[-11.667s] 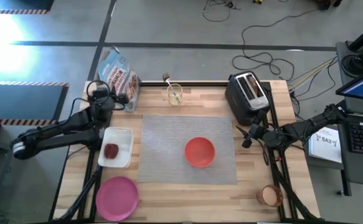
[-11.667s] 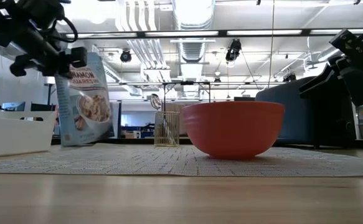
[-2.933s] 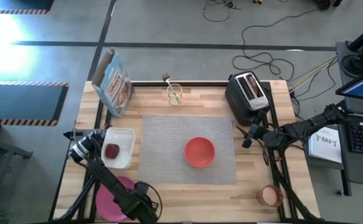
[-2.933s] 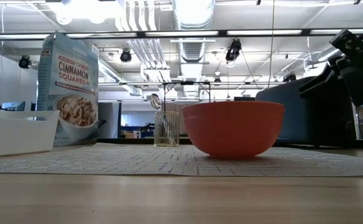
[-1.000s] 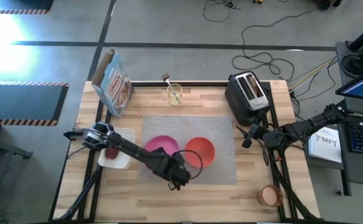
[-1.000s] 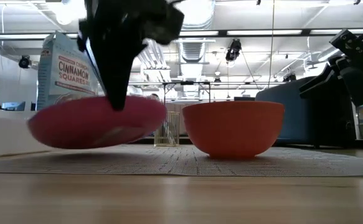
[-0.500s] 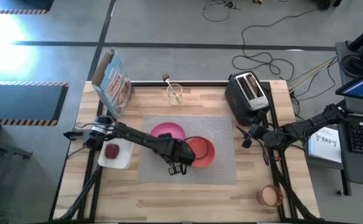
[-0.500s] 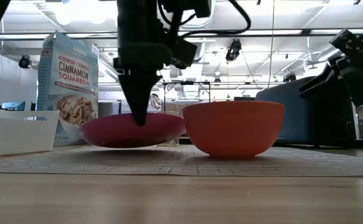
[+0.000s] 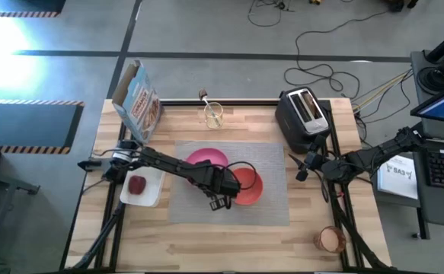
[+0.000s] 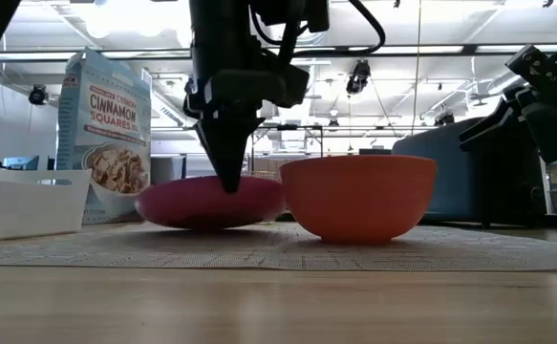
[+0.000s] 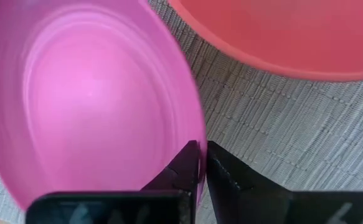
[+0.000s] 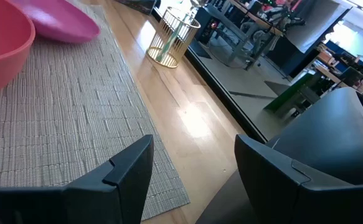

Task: Arrange a breakfast setting
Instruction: Put the pink plate on the gray table mat, then put the glass of milk on the grey table mat to the top of the orange bowl

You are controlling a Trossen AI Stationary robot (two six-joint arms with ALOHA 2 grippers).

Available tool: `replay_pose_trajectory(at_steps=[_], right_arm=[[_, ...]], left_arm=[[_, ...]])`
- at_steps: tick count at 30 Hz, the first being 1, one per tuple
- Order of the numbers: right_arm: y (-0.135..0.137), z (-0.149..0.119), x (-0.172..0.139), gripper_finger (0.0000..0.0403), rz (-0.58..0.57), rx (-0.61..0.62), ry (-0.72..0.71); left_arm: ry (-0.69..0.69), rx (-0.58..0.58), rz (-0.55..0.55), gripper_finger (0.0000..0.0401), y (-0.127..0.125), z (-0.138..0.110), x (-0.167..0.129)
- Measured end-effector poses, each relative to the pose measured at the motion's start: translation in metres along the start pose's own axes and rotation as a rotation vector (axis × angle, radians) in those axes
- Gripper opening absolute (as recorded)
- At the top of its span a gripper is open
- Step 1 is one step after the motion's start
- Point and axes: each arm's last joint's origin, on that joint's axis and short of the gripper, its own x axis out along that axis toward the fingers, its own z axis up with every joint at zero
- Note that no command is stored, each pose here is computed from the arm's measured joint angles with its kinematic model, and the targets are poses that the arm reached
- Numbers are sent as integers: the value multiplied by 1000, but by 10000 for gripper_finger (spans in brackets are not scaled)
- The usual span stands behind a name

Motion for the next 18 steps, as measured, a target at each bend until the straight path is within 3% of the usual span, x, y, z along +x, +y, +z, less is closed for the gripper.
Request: replay_pose_trajectory(at_steps=[8,18], right_arm=[[0,0,0,215,0,0,0],[0,0,0,215,0,0,0]], left_arm=[[4,-62,2,49,1,0,1],[-24,-100,-19,123,-5,3,-12]])
